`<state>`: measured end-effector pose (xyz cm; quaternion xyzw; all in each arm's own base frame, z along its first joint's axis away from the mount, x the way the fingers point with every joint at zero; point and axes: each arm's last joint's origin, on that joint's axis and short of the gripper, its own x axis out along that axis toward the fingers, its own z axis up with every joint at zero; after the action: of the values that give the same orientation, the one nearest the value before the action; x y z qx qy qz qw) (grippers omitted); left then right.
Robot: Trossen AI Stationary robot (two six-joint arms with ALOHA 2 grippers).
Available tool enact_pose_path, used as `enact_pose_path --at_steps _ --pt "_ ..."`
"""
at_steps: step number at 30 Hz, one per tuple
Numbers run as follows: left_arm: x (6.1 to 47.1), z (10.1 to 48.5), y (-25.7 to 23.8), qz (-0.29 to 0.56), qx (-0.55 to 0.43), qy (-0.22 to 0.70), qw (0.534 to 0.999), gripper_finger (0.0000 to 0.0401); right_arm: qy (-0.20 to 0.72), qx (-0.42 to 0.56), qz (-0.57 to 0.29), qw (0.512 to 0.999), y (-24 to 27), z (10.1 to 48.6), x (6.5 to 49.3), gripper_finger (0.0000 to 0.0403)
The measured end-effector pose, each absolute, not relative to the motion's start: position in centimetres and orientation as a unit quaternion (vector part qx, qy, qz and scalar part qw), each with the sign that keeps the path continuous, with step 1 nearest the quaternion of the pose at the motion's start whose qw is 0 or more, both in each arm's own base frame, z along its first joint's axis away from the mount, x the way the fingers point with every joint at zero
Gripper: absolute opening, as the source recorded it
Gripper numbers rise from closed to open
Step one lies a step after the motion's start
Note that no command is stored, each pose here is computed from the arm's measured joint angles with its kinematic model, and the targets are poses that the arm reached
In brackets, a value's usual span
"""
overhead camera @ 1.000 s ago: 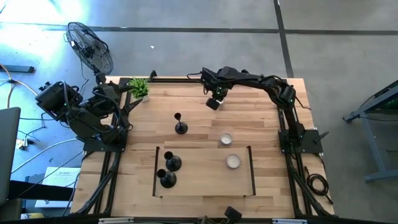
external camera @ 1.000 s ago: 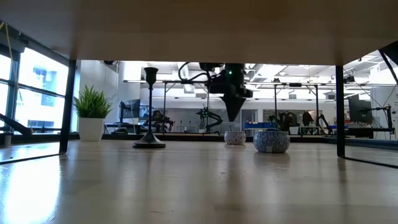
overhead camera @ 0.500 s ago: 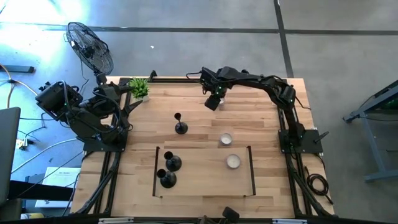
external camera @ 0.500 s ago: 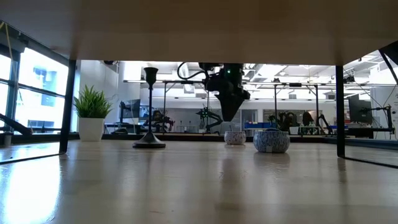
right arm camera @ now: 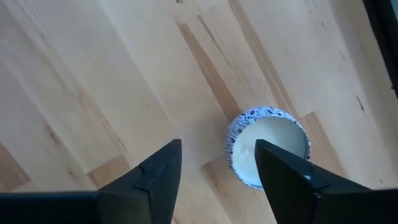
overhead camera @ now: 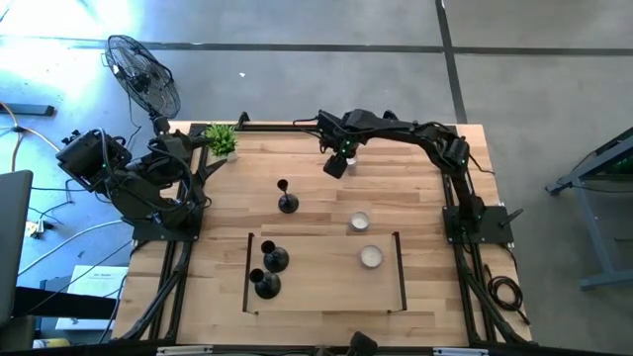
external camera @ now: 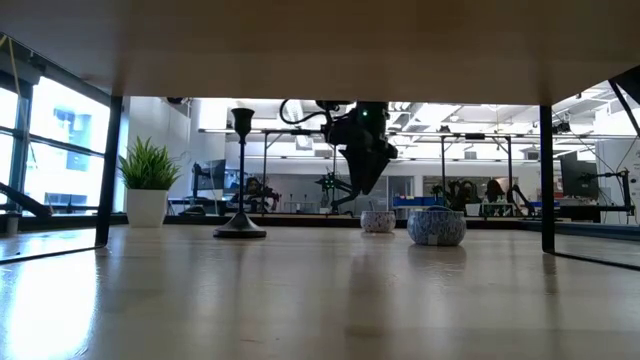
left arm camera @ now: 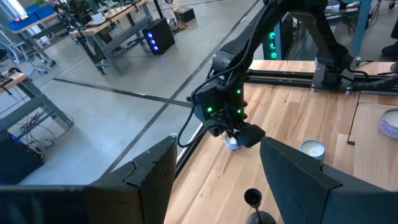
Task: Pick & Place candle stick holders
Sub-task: Put the red scented candle on the shelf
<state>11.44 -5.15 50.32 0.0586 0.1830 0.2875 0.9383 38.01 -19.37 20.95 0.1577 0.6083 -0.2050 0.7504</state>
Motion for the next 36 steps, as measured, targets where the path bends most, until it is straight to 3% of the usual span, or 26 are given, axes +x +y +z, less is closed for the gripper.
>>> enact_pose_path --at_steps 9,25,36 --pt "11.5 50.3 -5.2 0.288 0.056 0.183 0.938 0.0227 0.619 0.136 -0.269 0.725 -19.8 20.9 37.5 0.0197" --pt "12.2 50.0 -5.7 0.28 0.059 0.195 0.938 0.0227 0.612 0.201 -0.251 0.723 -21.1 20.8 36.6 0.0197" --pt "12.2 50.0 -5.8 0.271 0.061 0.201 0.939 0.0227 0.613 0.196 -0.247 0.724 -20.5 20.8 36.9 0.0197"
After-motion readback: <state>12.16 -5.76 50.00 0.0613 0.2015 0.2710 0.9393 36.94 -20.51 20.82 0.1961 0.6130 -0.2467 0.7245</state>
